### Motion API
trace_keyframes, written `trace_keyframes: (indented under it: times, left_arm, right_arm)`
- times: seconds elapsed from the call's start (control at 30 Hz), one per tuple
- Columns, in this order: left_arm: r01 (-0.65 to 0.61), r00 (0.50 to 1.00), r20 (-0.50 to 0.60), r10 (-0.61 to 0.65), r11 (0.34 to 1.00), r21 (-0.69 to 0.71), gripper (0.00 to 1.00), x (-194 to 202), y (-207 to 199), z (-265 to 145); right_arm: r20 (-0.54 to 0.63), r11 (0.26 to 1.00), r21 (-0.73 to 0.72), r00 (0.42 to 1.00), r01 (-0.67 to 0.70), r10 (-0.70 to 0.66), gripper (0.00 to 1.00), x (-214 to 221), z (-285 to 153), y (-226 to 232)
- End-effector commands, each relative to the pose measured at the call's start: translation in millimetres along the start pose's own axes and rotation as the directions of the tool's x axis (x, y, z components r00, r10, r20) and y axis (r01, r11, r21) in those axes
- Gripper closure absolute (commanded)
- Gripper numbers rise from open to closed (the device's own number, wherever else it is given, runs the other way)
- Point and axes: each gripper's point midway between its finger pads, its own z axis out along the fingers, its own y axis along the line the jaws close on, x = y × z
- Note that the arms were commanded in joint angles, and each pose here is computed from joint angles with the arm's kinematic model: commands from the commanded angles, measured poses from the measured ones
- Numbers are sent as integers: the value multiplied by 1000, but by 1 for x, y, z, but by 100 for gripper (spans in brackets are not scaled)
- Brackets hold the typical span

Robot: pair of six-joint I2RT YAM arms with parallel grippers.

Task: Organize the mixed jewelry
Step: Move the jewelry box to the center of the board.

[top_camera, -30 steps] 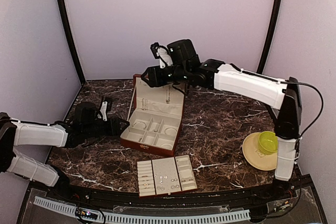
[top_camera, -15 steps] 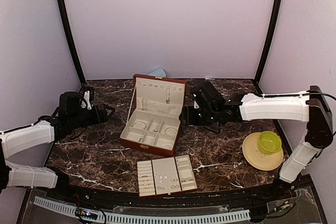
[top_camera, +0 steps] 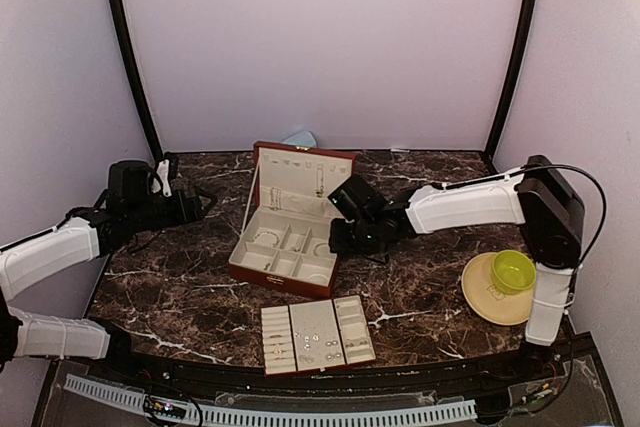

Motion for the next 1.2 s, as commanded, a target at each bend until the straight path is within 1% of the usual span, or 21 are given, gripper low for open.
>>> trace_keyframes:
  times: [0.0, 0.1, 0.27, 0.3, 0.47, 0.67, 0.93, 1.1, 1.17]
  left_arm:
    - [-22, 1000, -1, 22, 1000, -6, 18, -2, 1, -4]
    - [-19, 1000, -4, 19, 1000, -12, 19, 0, 4, -3]
    - [-1, 1000, -8, 1, 1000, -17, 19, 5, 7, -1]
    - [0, 1000, -8, 0, 1000, -20, 19, 7, 8, -1]
    - [-3, 1000, -11, 3, 1000, -30, 18, 9, 11, -2]
    - [-5, 1000, -4, 5, 999, -37, 19, 9, 12, -4]
    - [-9, 1000, 2, 9, 999, -39, 18, 6, 11, -6]
    - [-23, 1000, -3, 23, 1000, -6, 19, 3, 4, -4]
    - [-40, 999, -8, 40, 999, 11, 19, 1, 0, -4]
  right_arm:
    - [-4, 1000, 23, 1000, -4, 4, 59, -2, 7, 8]
    - [4, 996, 84, 1000, -6, 5, 69, -7, 11, 2]
    - [10, 982, 187, 1000, -11, 10, 82, -13, 20, -8]
    - [15, 980, 197, 1000, -17, 14, 84, -13, 20, -9]
    - [49, 971, 235, 998, -37, 26, 87, -24, 16, -19]
    - [107, 968, 250, 994, -31, 5, 98, -57, 10, -33]
    - [163, 968, 250, 986, 3, -45, 100, -100, 9, -60]
    - [169, 965, 239, 974, 106, -149, 100, -113, 12, -77]
    - [157, 965, 232, 974, 125, -164, 100, -116, 13, -94]
